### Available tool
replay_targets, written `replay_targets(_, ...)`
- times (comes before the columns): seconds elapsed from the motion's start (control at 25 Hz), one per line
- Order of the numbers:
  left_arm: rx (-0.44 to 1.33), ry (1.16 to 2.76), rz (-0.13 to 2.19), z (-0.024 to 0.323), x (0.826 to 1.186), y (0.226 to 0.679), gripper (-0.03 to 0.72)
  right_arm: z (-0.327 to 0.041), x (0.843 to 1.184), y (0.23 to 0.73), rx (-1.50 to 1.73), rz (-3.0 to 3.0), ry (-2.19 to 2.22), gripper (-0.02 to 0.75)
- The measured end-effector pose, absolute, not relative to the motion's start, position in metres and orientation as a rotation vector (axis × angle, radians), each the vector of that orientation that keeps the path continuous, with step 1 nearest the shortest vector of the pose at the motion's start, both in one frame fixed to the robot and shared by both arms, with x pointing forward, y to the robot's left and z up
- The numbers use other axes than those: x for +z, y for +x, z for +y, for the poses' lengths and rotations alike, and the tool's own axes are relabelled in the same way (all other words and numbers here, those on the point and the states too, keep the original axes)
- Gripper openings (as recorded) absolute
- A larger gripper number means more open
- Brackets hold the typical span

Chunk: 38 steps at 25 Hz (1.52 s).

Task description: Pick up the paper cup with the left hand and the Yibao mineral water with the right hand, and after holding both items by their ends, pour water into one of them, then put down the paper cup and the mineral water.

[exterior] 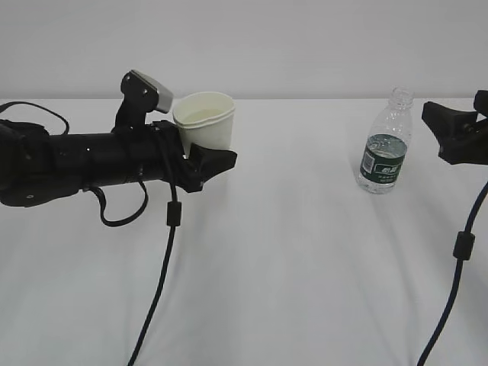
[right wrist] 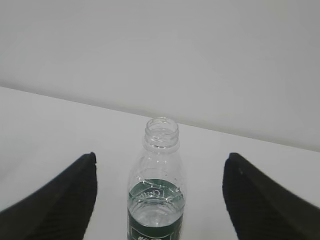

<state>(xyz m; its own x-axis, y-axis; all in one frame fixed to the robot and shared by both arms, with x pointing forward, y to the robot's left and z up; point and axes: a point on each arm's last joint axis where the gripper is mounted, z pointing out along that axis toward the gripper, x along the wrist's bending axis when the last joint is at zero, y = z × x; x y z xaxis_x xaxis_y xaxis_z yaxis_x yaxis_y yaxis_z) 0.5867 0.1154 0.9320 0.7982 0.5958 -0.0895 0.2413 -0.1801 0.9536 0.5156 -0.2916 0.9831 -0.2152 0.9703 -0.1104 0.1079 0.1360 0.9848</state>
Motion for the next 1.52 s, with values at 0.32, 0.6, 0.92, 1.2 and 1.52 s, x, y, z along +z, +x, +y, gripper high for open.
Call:
replay_targets(0.32, 0.390, 1.739, 0.702, 0.130, 0.932, 0.595, 0.454, -0.292, 0.983, 0.516, 1.206, 1.511, 1.097, 0.591)
replay_targets(0.6, 0.419, 1.715, 0.752, 0.145, 0.933, 0.602, 0.454, -0.292, 0.983, 0.516, 1.206, 1.511, 1.097, 0.591)
replay_targets(0.92, 0.445, 1.684, 0.817, 0.160, 0.930, 0.609, 0.454, -0.292, 0.983, 0.516, 1.206, 1.511, 1.097, 0.591)
replay_targets(1.2, 0.463, 1.663, 0.887, 0.166, 0.918, 0.615, 0.454, -0.291, 0.983, 0.515, 1.205, 1.523, 1.088, 0.591)
replay_targets(1.52, 0.523, 1.629, 0.959, 0.173, 0.907, 0.621, 0.454, -0.291, 0.981, 0.515, 1.194, 1.541, 1.092, 0.591)
